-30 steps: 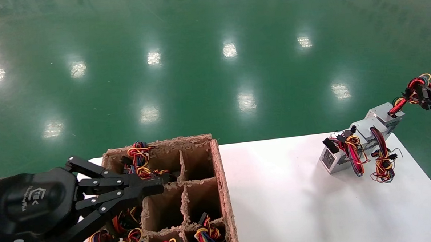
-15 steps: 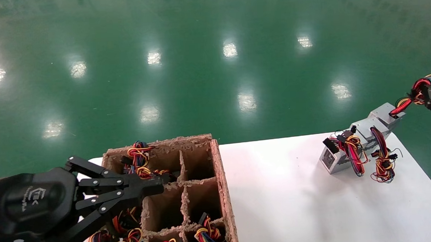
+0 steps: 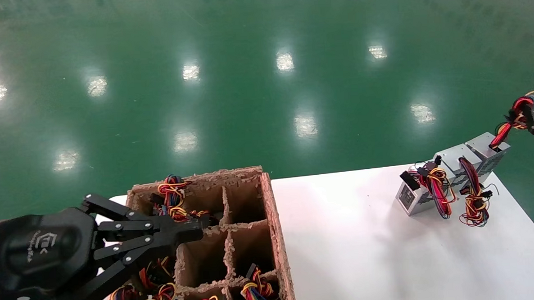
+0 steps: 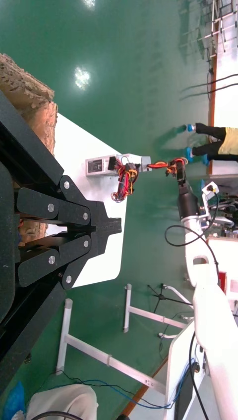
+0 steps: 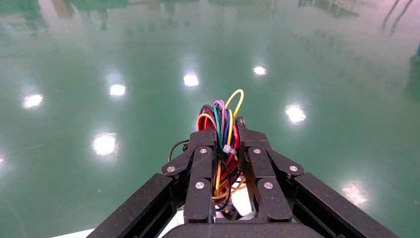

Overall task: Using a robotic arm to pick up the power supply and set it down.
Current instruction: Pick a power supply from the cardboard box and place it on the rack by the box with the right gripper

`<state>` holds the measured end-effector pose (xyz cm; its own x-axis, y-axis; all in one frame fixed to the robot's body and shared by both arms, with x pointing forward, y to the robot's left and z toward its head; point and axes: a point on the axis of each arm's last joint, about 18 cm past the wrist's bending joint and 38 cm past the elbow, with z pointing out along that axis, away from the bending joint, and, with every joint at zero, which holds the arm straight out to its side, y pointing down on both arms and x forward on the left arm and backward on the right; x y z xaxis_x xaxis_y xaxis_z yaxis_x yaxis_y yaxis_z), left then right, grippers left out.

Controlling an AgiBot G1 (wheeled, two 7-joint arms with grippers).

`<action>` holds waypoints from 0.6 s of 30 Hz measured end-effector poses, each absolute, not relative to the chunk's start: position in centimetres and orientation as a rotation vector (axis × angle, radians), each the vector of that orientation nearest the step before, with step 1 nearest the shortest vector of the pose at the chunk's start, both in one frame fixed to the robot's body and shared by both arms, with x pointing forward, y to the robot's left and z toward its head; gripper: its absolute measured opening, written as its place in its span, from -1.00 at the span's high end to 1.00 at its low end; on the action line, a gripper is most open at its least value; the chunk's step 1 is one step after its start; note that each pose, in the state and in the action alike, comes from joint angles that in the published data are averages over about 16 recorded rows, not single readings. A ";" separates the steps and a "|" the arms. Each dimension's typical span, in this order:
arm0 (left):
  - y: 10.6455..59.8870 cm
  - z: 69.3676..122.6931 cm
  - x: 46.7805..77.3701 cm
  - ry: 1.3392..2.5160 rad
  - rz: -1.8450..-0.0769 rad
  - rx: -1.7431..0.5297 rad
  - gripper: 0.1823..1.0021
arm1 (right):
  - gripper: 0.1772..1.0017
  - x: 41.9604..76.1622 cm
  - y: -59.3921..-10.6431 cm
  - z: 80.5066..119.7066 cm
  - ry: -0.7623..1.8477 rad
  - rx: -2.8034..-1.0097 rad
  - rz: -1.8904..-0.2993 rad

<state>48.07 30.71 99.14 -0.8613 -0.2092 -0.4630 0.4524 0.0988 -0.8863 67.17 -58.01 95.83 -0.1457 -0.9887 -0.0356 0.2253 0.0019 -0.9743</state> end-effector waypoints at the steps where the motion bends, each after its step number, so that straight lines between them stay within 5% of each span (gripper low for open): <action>1: 30.7 99.1 48.1 1.903 -1.814 0.237 0.98 | 0.83 67.2 -57.9 95.8 1.152 -0.953 -1.400; 18: 30.7 99.1 48.1 1.903 -1.814 0.237 0.98 | 0.83 67.9 -56.5 95.5 1.132 -0.954 -1.376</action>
